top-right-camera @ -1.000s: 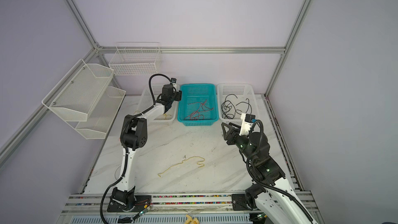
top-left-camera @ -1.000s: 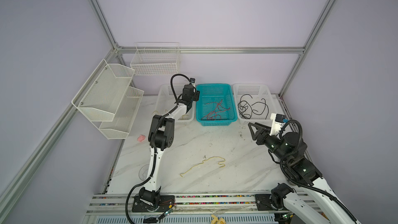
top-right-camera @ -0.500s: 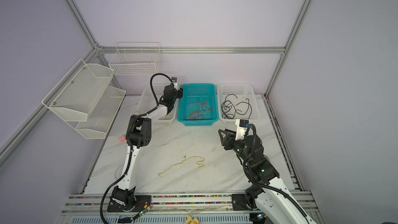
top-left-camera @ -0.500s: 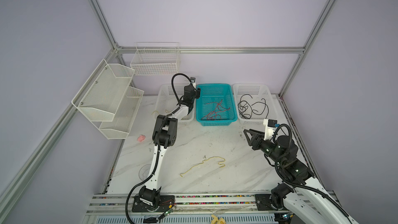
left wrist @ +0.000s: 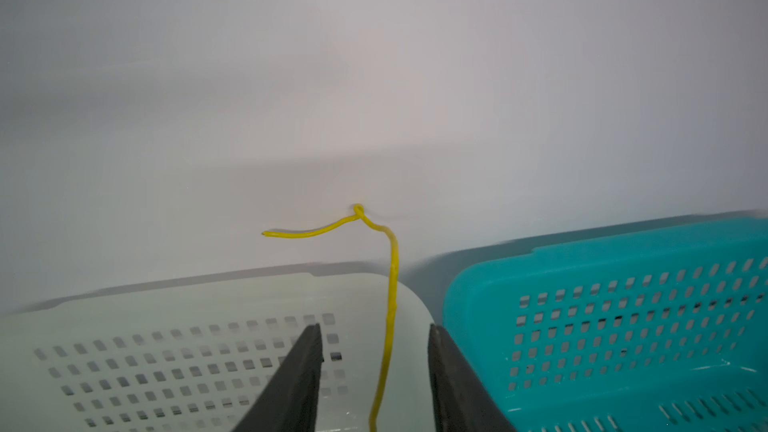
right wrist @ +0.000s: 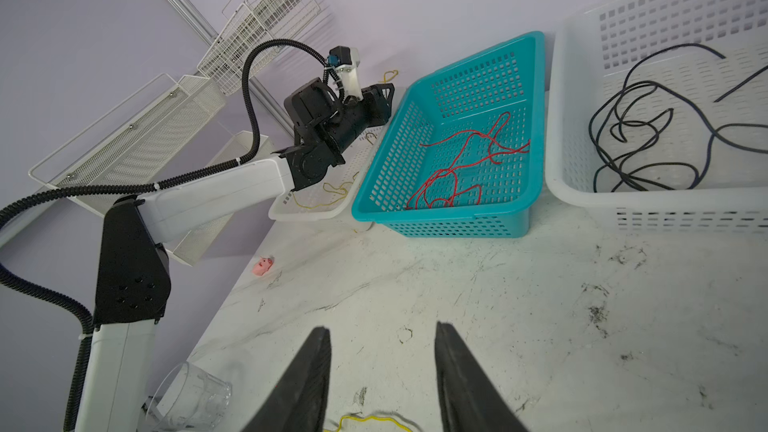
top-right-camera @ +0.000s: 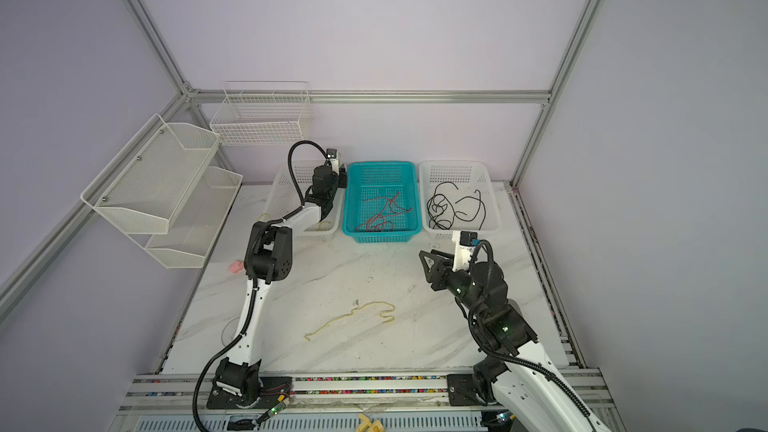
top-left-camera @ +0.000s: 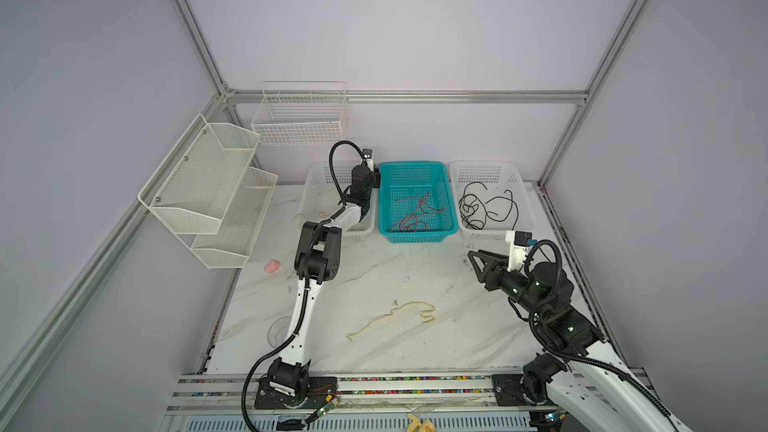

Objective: Untangle the cables
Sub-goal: 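Grasp the yellow wire end hanging over the white basket rim with the left gripper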

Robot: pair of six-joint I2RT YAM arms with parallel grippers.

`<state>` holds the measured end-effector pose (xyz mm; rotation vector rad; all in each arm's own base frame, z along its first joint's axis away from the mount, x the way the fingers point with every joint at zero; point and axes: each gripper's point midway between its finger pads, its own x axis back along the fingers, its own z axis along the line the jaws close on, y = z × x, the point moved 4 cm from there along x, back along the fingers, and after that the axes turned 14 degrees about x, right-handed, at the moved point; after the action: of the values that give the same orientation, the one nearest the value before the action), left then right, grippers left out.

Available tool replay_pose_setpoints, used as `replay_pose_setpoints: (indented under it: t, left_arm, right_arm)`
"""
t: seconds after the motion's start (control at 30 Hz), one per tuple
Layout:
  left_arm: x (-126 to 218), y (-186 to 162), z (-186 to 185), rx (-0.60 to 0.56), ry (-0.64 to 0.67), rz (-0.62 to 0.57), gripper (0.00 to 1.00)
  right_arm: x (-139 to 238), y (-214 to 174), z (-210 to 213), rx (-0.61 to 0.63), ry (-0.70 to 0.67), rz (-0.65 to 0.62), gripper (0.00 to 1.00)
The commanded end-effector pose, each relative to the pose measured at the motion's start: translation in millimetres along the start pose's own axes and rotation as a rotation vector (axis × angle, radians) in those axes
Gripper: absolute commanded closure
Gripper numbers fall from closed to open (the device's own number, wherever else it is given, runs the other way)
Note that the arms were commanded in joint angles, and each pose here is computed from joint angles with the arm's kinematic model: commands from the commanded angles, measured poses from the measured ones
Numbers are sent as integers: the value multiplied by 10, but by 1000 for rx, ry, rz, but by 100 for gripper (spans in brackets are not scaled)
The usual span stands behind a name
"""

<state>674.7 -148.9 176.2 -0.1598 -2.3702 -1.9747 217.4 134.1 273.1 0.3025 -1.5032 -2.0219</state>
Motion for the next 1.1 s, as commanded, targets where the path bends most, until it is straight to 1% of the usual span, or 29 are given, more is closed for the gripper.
replay_pose_setpoints:
  t: [0.0,0.07,0.2,0.3,0.47,0.5,0.57,0.7,0.9,0.97,1.07]
  left_arm:
    - [-4,647,18,34,-29,-161,67]
    - [-5,651,44,36,-29,-161,69]
    - [-4,639,78,32,-38,-153,78]
    - [-2,640,99,28,-49,-149,90]
    - [55,719,134,32,-46,-155,97]
    - [83,728,133,31,-48,-154,100]
    - [145,716,146,34,-47,-146,100]
    - [359,812,151,63,-60,-178,100]
    - [632,850,174,88,-74,-188,100]
    - [660,823,194,90,-67,-176,100]
    - [603,704,215,81,-62,-113,100]
  right_arm:
    - [-7,32,46,22,29,-27,56]
    - [-11,36,48,21,31,-28,57]
    - [-12,40,51,21,33,-30,57]
    - [-19,26,47,21,33,-28,58]
    - [-16,40,49,23,32,-30,59]
    - [-16,38,47,23,31,-30,59]
    - [-12,42,46,23,30,-34,59]
    - [-6,57,55,24,33,-39,59]
    - [2,71,65,25,35,-42,59]
    - [6,75,66,25,34,-44,59]
    - [2,76,72,24,37,-42,59]
